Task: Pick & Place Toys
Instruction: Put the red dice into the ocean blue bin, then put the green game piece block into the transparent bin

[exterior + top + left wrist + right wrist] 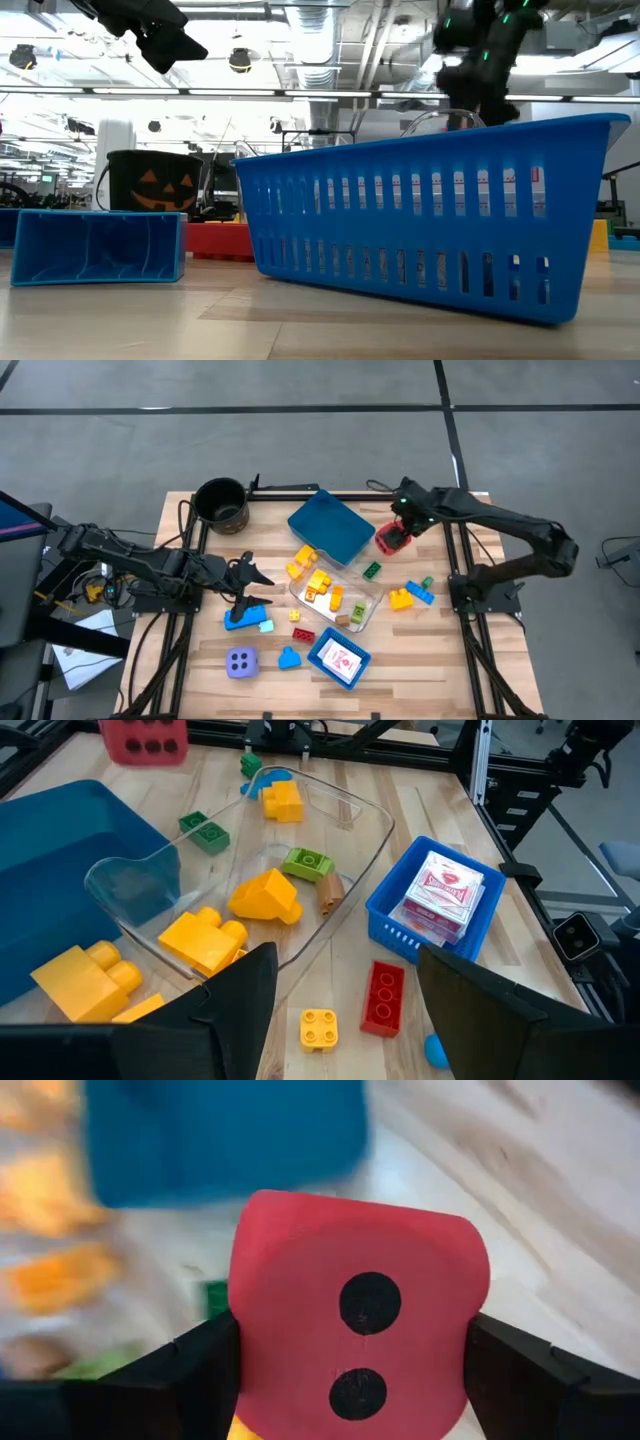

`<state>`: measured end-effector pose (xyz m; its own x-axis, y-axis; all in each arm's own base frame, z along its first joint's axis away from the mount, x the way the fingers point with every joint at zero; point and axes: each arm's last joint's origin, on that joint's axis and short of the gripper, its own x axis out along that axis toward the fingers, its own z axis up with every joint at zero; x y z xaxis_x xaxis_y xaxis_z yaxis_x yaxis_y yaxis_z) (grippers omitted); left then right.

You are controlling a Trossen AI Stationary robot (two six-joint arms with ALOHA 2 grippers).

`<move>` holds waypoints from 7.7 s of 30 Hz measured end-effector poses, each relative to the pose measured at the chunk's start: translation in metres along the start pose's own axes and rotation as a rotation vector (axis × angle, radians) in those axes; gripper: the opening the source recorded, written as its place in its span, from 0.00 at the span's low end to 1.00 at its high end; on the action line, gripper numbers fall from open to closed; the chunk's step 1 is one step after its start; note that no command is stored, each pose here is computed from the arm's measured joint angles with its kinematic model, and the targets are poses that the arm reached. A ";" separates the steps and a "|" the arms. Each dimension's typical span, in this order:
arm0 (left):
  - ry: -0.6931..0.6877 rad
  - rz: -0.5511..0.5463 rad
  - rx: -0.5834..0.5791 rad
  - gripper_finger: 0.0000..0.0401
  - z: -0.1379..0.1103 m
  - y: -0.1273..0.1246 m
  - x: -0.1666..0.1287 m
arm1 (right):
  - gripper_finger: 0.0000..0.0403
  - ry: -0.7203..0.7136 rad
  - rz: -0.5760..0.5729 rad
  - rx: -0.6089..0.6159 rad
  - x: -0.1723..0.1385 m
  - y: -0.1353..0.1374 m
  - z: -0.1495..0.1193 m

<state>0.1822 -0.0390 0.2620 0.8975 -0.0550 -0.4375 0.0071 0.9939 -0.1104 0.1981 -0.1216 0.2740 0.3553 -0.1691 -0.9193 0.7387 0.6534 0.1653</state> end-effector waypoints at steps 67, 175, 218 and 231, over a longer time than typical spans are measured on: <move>-0.001 0.000 0.003 0.59 0.000 0.000 0.000 | 0.77 -0.047 0.018 -0.316 0.111 0.087 0.179; -0.006 -0.001 -0.091 0.59 -0.007 0.001 0.004 | 0.98 -0.113 0.028 -0.510 0.028 0.042 -0.086; -0.020 -0.004 -0.070 0.59 -0.005 0.001 0.004 | 0.98 0.124 -0.130 -1.279 0.123 0.063 -0.062; -0.019 -0.004 -0.070 0.59 -0.005 0.001 0.004 | 0.98 0.119 0.024 -1.328 0.128 0.067 -0.056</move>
<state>0.1831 -0.0391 0.2558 0.9059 -0.0564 -0.4198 -0.0198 0.9844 -0.1749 0.2607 -0.0581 0.1477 0.2585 -0.1269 -0.9576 -0.4058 0.8853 -0.2269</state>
